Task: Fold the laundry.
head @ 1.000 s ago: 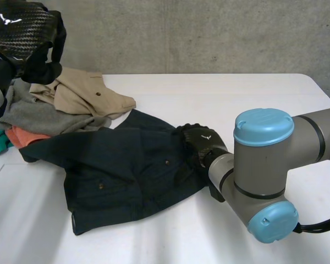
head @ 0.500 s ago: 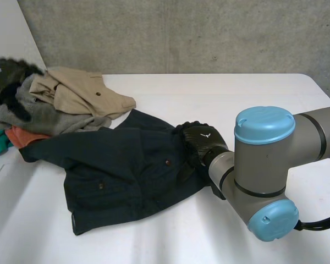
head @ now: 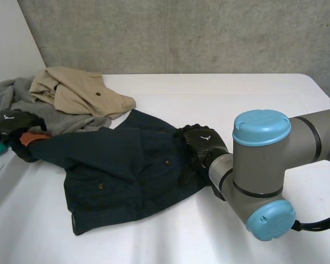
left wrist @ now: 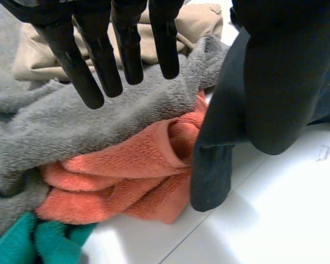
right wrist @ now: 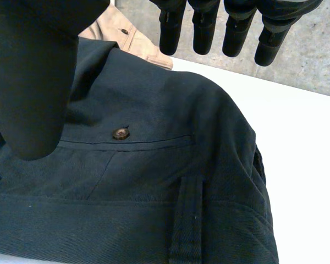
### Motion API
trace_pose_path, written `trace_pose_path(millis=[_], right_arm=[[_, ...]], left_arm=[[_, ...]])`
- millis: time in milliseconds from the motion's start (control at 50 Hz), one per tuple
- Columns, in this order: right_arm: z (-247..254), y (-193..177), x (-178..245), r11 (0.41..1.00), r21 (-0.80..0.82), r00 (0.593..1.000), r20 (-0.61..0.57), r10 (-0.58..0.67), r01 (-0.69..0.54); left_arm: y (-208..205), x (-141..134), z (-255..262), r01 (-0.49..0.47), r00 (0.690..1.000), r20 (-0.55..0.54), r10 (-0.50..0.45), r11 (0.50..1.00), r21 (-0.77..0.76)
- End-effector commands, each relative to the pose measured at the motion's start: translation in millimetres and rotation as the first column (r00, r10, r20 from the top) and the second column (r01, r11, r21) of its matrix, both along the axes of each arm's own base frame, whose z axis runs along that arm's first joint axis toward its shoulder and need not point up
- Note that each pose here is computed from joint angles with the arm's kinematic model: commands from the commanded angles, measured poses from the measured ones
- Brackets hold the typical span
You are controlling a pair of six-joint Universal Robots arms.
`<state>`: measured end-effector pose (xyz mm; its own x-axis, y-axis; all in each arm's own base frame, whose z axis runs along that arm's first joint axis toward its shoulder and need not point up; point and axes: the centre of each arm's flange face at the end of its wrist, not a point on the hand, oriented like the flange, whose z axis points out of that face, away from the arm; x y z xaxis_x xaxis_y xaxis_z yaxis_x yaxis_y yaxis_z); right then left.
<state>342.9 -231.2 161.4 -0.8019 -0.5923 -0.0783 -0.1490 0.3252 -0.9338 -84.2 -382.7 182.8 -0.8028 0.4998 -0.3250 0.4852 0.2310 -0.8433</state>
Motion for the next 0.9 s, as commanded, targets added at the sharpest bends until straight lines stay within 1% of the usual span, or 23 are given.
trace_pose_path(millis=[20, 120, 140, 200, 280, 300, 360, 380, 400, 440, 460, 540, 600, 660, 680, 740, 780, 820, 900], right_arm=[[-1, -1, 0, 1.0, 0.001, 1.0, -0.002, -0.002, 0.002], [-1, -1, -1, 1.0, 0.0, 1.0, -0.002, -0.003, 0.003], [1, -1, -1, 1.0, -0.004, 1.0, -0.001, -0.004, 0.004], [2, 0, -1, 1.0, -0.008, 1.0, -0.002, -0.003, 0.003], [15, 3, 0, 0.999, -0.045, 1.0, -0.01, 0.01, -0.01], [23, 3, -1, 0.997, -0.071, 1.0, -0.016, 0.015, -0.016], [35, 6, -3, 0.994, -0.103, 0.999, -0.043, 0.028, -0.032], [42, 11, -5, 0.992, -0.117, 0.997, -0.068, 0.041, -0.049], [45, 14, -5, 0.991, -0.121, 0.995, -0.084, 0.05, -0.06], [51, 20, -7, 0.988, -0.126, 0.99, -0.121, 0.07, -0.085], [53, 29, -8, 0.987, -0.114, 0.982, -0.161, 0.094, -0.113], [60, 52, -11, 0.98, -0.079, 0.958, -0.239, 0.159, -0.183], [63, 65, -11, 0.975, -0.059, 0.949, -0.249, 0.193, -0.214], [64, 82, -7, 0.964, -0.034, 0.941, -0.23, 0.248, -0.263], [60, 94, -4, 0.956, -0.012, 0.933, -0.217, 0.285, -0.295], [54, 112, 2, 0.942, 0.027, 0.923, -0.187, 0.335, -0.336], [47, 129, 11, 0.93, 0.04, 0.921, -0.132, 0.368, -0.366], [37, 142, 22, 0.92, 0.035, 0.917, -0.073, 0.391, -0.39], [20, 160, 43, 0.902, -0.018, 0.902, -0.008, 0.432, -0.432]], left_arm=[[-5, -9, -18, 0.014, 1.0, 0.006, -0.014, 0.999, 0.037], [-13, -14, -23, -0.005, 0.998, 0.057, 0.003, 1.0, 0.03], [-14, -17, -23, -0.02, 0.996, 0.083, 0.018, 0.999, 0.024], [-15, -25, -13, -0.034, 0.994, 0.108, 0.034, 0.999, -0.008], [-5, -53, 35, 0.013, 0.996, 0.093, 0.0, 0.99, -0.141], [4, -65, 60, 0.032, 0.997, 0.077, -0.017, 0.979, -0.204], [22, -86, 98, 0.067, 0.997, 0.05, -0.054, 0.951, -0.301], [34, -97, 119, 0.085, 0.996, 0.035, -0.078, 0.931, -0.355], [39, -103, 128, 0.094, 0.996, 0.027, -0.09, 0.92, -0.379], [49, -113, 141, 0.109, 0.993, 0.012, -0.114, 0.903, -0.416], [56, -123, 150, 0.121, 0.991, -0.002, -0.136, 0.888, -0.444], [70, -145, 166, 0.159, 0.982, -0.007, -0.187, 0.854, -0.496], [75, -156, 175, 0.182, 0.978, 0.01, -0.208, 0.831, -0.526], [75, -162, 174, 0.193, 0.977, 0.029, -0.21, 0.828, -0.527], [74, -165, 172, 0.197, 0.978, 0.044, -0.204, 0.83, -0.522], [74, -169, 170, 0.199, 0.979, 0.061, -0.197, 0.835, -0.512], [74, -171, 167, 0.199, 0.979, 0.069, -0.19, 0.845, -0.497], [75, -173, 165, 0.2, 0.979, 0.073, -0.188, 0.855, -0.479], [76, -173, 162, 0.198, 0.98, 0.074, -0.185, 0.866, -0.46]])
